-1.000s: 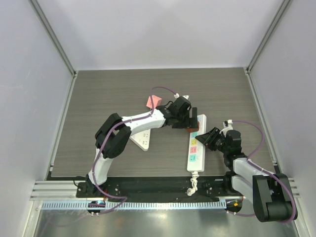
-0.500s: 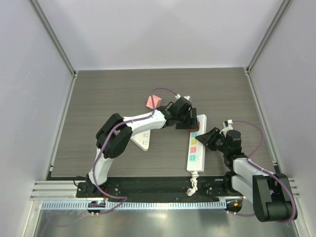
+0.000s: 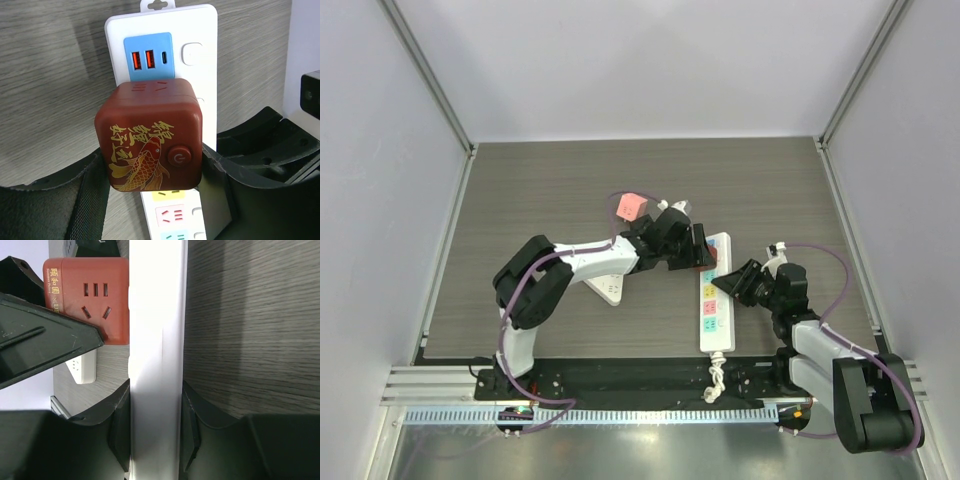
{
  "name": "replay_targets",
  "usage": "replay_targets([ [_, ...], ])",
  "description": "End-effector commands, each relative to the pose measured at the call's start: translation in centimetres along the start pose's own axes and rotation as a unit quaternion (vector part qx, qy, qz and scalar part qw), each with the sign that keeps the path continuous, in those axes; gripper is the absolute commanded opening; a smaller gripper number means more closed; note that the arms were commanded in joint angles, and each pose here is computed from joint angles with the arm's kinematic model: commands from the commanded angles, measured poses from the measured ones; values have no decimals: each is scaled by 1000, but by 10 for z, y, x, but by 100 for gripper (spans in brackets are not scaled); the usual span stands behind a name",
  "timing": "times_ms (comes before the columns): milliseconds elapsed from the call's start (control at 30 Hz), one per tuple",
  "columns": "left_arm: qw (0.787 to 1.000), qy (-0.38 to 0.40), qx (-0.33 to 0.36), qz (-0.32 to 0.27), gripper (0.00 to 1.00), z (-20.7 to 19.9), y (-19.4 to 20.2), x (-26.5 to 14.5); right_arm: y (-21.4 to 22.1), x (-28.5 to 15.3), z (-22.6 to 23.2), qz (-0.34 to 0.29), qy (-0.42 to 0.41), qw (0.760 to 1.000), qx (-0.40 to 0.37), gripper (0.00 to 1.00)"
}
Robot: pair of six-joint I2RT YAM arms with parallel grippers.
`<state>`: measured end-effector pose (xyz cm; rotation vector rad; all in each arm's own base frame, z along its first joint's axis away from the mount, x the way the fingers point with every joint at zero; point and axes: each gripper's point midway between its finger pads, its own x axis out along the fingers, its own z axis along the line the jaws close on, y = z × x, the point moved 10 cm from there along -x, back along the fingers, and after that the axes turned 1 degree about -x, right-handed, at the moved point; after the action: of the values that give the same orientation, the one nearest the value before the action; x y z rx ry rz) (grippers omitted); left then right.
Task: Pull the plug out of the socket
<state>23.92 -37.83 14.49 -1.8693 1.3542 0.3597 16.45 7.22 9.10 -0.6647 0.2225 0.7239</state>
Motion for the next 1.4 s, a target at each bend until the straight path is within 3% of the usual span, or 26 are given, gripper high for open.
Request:
replay_targets([
  [0,994,105,-6,-10,0,-41,-11,-31,-20,4,5,-60,3,997,-41,1],
  [400,980,194,-38,-27,0,-59,-5,-53,-20,4,3,-64,9,997,-38,1],
  [600,994,92,-4,-60,0,-44,0,-62,-19,3,2,-64,15,997,-35,1],
  [867,988,135,-29,-63,0,-45,2,-65,-20,2,0,-77,32,996,-33,1],
  [933,991,108,-13,-74,0,-48,-1,-64,-20,3,0,-76,35,996,-31,1],
  [1000,995,77,-4,-65,0,-46,5,-63,-21,3,-1,-78,44,996,-28,1],
  [1167,987,155,-37,-30,0,-61,5,-62,-22,6,-5,-74,64,995,-18,1],
  [1367,986,158,-40,-24,0,-61,7,-69,-24,9,-9,-69,89,994,-6,1],
])
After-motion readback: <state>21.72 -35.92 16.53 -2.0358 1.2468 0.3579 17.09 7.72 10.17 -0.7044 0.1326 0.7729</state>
